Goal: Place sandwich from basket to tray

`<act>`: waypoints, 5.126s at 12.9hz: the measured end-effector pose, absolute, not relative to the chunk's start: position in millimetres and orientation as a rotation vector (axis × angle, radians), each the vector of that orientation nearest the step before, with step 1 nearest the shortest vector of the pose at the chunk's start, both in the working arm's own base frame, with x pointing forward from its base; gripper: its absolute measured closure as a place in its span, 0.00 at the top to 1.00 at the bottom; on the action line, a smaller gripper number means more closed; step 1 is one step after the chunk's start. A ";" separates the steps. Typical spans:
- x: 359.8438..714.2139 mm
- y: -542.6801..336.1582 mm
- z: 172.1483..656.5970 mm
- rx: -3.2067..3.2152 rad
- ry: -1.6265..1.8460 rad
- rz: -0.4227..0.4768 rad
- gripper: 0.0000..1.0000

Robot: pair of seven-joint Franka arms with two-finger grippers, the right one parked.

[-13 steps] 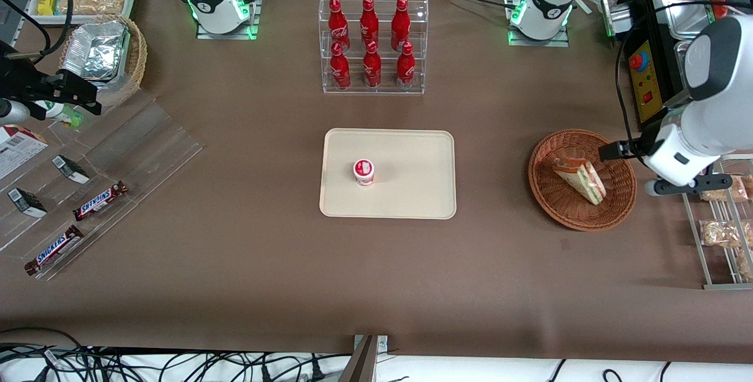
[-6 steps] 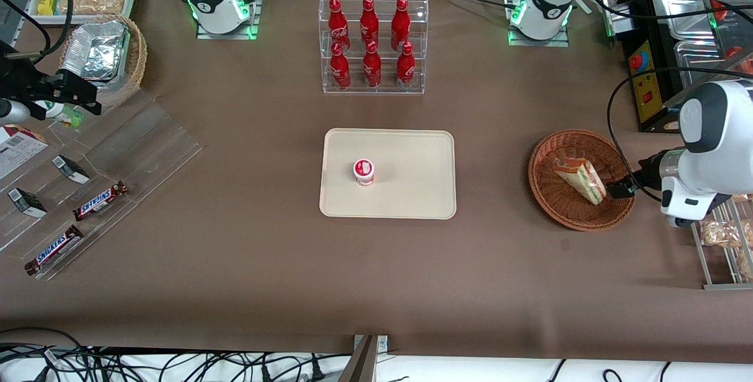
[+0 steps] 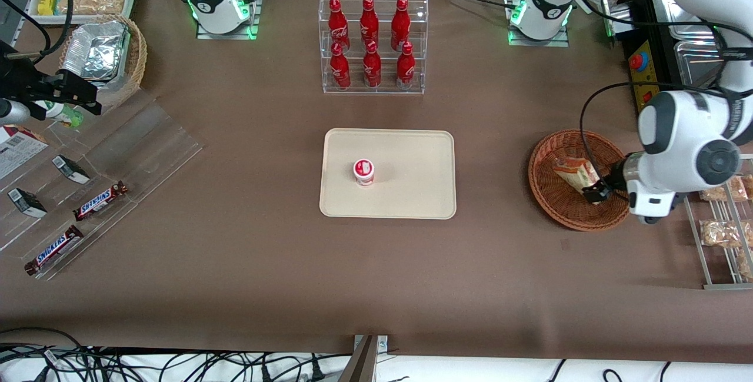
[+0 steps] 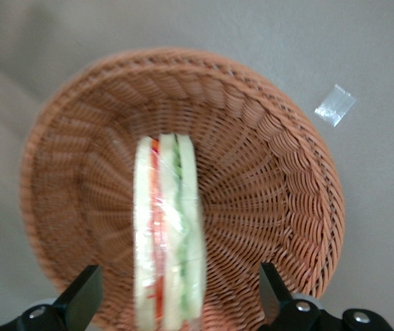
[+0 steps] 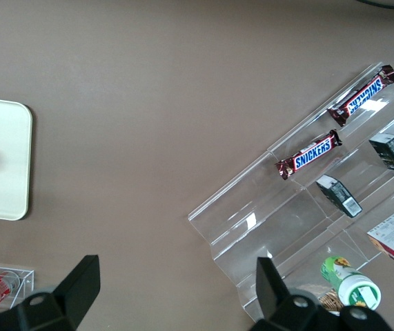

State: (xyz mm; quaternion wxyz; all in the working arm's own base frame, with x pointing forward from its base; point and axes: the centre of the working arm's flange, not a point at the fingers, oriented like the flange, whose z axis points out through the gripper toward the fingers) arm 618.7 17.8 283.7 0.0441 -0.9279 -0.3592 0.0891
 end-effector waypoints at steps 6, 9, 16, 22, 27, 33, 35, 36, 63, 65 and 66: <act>595.0 12.5 251.0 -2.799 -1.080 0.253 1.00; 592.3 12.5 249.3 -2.788 -1.094 0.258 1.00; 590.3 12.1 248.2 -2.772 -1.123 0.260 0.39; 597.3 -3.7 298.3 -2.792 -0.995 0.337 0.39; 610.6 -97.0 390.4 -2.839 -0.660 0.357 0.37; 577.5 -239.7 397.6 -2.947 -0.303 0.332 0.39; 570.4 -277.2 386.0 -2.985 -0.218 0.293 0.39; 566.5 -293.7 377.6 -2.999 -0.179 0.287 0.39; 545.6 -418.5 235.4 -3.044 -0.094 0.093 0.93; 566.0 -406.8 255.6 -3.060 -0.154 0.049 1.00; 579.6 -393.3 273.8 -3.053 -0.198 0.032 1.00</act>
